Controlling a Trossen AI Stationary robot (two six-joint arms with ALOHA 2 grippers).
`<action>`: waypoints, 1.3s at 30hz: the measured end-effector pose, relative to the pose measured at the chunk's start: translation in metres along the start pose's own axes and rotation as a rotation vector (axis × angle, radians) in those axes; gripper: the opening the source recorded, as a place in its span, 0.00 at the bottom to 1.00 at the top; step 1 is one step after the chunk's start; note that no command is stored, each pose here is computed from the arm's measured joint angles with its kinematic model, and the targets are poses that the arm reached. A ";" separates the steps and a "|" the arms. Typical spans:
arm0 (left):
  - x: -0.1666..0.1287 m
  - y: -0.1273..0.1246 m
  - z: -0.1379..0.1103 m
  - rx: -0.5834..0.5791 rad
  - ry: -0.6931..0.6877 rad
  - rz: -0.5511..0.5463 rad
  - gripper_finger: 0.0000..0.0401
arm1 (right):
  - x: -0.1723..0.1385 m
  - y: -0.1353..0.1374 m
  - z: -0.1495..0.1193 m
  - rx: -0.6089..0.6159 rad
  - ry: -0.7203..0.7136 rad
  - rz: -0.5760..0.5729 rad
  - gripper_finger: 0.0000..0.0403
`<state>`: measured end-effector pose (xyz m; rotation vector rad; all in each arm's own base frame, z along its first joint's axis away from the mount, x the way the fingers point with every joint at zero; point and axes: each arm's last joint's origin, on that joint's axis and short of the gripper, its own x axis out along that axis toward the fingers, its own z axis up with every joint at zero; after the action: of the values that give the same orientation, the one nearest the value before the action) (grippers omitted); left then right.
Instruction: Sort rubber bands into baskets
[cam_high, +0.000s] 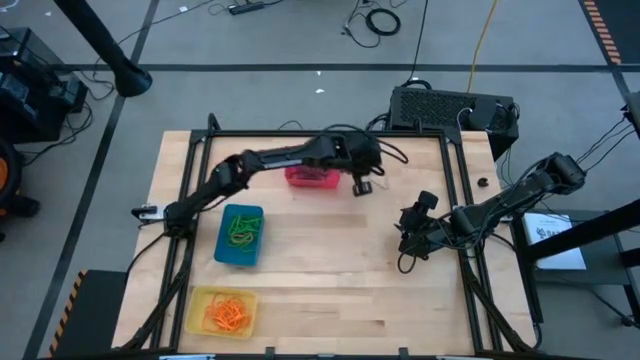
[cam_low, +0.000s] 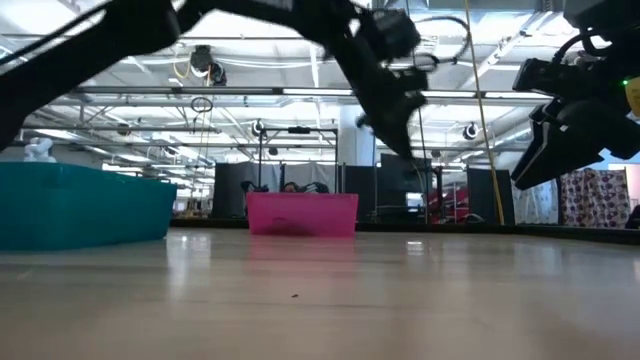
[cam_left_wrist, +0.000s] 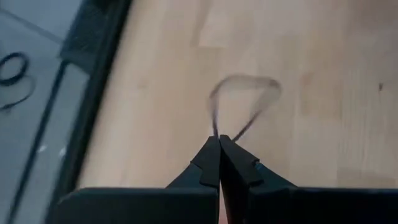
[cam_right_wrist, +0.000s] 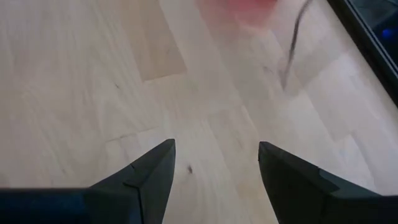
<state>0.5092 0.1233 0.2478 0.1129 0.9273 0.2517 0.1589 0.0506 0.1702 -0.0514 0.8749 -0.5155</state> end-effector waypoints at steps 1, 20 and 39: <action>-0.010 0.002 0.001 0.003 0.016 0.020 0.00 | 0.000 0.000 0.000 0.000 0.000 0.001 0.55; -0.125 0.063 -0.033 -0.165 0.305 0.235 0.00 | 0.000 0.004 0.004 -0.018 -0.042 0.028 0.55; -0.034 0.052 -0.114 -0.087 0.575 0.110 0.07 | 0.000 0.004 0.005 -0.018 -0.044 0.030 0.55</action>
<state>0.3892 0.1635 0.2170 0.0085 1.4810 0.4390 0.1637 0.0534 0.1726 -0.0662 0.8363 -0.4768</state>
